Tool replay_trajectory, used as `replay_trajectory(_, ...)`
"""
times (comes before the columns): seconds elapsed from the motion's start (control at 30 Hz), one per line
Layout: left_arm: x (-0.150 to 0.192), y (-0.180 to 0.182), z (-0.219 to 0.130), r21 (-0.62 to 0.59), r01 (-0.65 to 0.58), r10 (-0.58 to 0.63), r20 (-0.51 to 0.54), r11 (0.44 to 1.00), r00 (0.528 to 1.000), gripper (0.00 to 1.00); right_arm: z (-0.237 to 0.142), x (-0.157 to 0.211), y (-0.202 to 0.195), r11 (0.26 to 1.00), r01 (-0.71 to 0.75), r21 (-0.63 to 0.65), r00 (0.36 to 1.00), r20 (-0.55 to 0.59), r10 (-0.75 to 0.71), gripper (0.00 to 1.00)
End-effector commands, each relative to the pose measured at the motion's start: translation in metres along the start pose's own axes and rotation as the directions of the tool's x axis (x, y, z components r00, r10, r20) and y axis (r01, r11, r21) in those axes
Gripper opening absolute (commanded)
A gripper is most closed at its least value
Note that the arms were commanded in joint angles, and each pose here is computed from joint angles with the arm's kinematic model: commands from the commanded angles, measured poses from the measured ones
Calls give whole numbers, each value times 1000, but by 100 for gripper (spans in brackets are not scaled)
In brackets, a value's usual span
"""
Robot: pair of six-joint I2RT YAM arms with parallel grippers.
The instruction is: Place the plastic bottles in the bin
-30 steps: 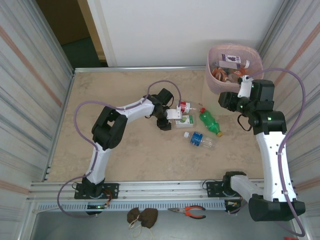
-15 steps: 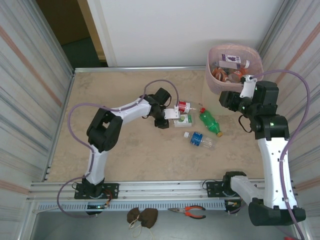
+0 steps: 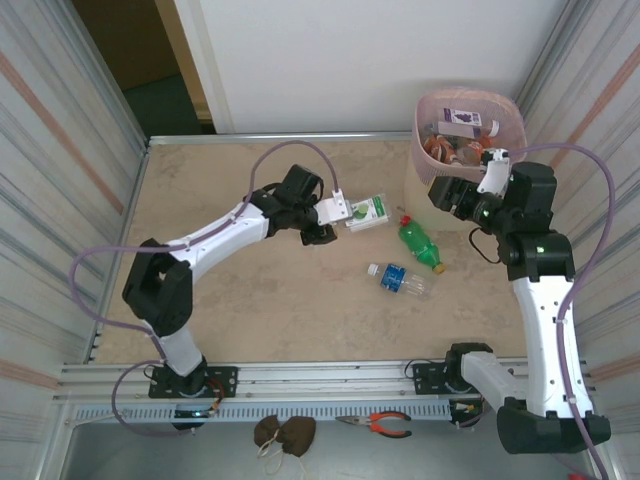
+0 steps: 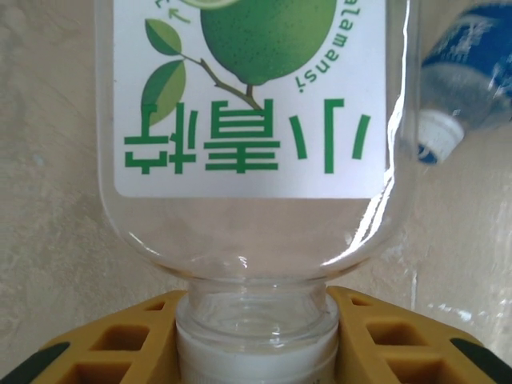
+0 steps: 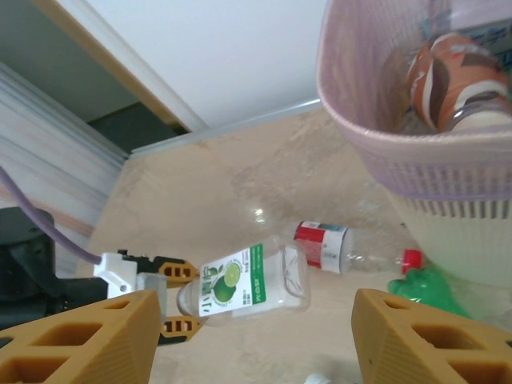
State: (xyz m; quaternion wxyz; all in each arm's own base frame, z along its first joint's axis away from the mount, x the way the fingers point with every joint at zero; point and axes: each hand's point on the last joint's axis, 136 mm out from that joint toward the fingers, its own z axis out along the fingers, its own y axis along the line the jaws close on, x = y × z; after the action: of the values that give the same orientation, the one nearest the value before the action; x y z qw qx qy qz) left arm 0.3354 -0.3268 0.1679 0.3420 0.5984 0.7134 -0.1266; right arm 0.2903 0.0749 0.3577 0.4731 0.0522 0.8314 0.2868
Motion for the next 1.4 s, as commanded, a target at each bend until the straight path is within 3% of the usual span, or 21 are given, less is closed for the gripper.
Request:
replay_trajectory(0.0, -39, 9, -29, -30, 94, -87, 175, 995, 981, 36, 1, -1, 21, 990, -74, -123, 997, 8, 75, 67)
replay_trajectory(0.3, -101, 15, -70, 69, 274, -278, 411, 959, 868, 36, 15, -11, 41, 940, -160, -302, 985, 13, 172, 74)
replay_trajectory(0.53, -139, 12, -91, 115, 270, -290, 512, 956, 808, 36, 19, -25, 58, 914, -122, -387, 988, 37, 148, 81)
replay_trajectory(0.7, -148, 4, -89, 106, 241, -261, 504, 965, 823, 36, 41, -28, 51, 923, -149, -356, 986, 13, 164, 81)
replay_trajectory(0.87, -151, -3, -82, 36, 203, -197, 454, 979, 869, 36, 53, -32, 52, 924, -154, -350, 986, 2, 165, 76)
replay_trajectory(1.23, -149, -3, -78, -52, 202, -165, 400, 978, 901, 37, 54, -32, 57, 920, -153, -360, 987, -8, 161, 49)
replay_trajectory(1.37, -151, -4, -82, -52, 201, -163, 413, 978, 896, 44, 49, -36, 62, 920, -139, -367, 988, 12, 154, 41)
